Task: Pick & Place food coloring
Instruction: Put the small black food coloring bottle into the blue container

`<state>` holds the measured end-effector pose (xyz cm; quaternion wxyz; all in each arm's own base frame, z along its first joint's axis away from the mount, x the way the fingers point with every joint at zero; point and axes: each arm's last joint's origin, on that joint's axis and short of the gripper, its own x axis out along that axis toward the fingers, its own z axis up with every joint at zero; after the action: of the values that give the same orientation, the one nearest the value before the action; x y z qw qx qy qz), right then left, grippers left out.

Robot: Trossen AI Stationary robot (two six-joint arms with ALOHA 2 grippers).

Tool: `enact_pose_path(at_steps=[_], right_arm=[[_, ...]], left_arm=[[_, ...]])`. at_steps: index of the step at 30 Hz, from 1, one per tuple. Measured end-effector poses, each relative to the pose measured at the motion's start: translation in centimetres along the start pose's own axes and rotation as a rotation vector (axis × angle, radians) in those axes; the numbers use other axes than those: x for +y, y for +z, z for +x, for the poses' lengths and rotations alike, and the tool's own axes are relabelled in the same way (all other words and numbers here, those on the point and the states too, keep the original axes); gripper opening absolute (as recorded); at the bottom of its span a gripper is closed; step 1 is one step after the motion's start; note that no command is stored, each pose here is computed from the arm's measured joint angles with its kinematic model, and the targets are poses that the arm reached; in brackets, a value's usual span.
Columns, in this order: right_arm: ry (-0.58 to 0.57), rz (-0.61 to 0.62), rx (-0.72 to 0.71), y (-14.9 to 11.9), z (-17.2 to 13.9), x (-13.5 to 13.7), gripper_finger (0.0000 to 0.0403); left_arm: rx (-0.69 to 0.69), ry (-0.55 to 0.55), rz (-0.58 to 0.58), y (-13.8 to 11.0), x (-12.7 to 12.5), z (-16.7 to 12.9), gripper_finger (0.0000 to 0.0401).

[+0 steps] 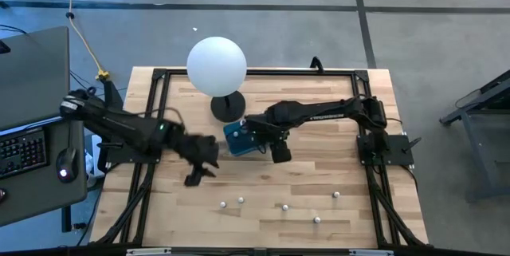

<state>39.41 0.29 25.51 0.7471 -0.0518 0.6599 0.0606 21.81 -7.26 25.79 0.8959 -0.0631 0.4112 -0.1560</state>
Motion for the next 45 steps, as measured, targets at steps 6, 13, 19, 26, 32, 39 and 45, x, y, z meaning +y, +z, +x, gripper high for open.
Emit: enact_pose_path(at_steps=[6,13,19,26,32,39,45], right_arm=[[0.094,0.055,-0.120,-1.8,3.2,0.8,0.0137],[0.066,0.091,-0.279,-3.5,5.6,2.7,0.0129],[0.060,0.065,-0.327,-4.3,6.6,4.1,0.0129],[0.061,0.039,-0.348,-4.2,6.6,5.2,0.0130],[0.063,0.027,-0.358,-4.1,6.6,5.6,0.0130],[0.056,0.028,-0.368,-4.0,6.5,5.6,0.0131],[0.056,0.028,-0.372,-3.9,6.5,5.6,0.0131]], left_arm=[[-0.079,0.105,-0.104,-0.4,-2.9,0.2,0.0156],[-0.101,0.051,-0.159,-0.1,-3.9,1.3,0.0156],[-0.022,-0.079,0.006,0.0,-4.3,5.4,0.0156],[0.111,-0.094,0.079,-0.7,-4.3,9.7,0.0156],[0.190,-0.115,0.073,-1.1,-4.2,11.9,0.0156],[0.237,-0.104,0.112,-2.1,-4.6,13.3,0.0156],[0.248,-0.070,0.158,-2.6,-4.7,13.9,0.0156]])
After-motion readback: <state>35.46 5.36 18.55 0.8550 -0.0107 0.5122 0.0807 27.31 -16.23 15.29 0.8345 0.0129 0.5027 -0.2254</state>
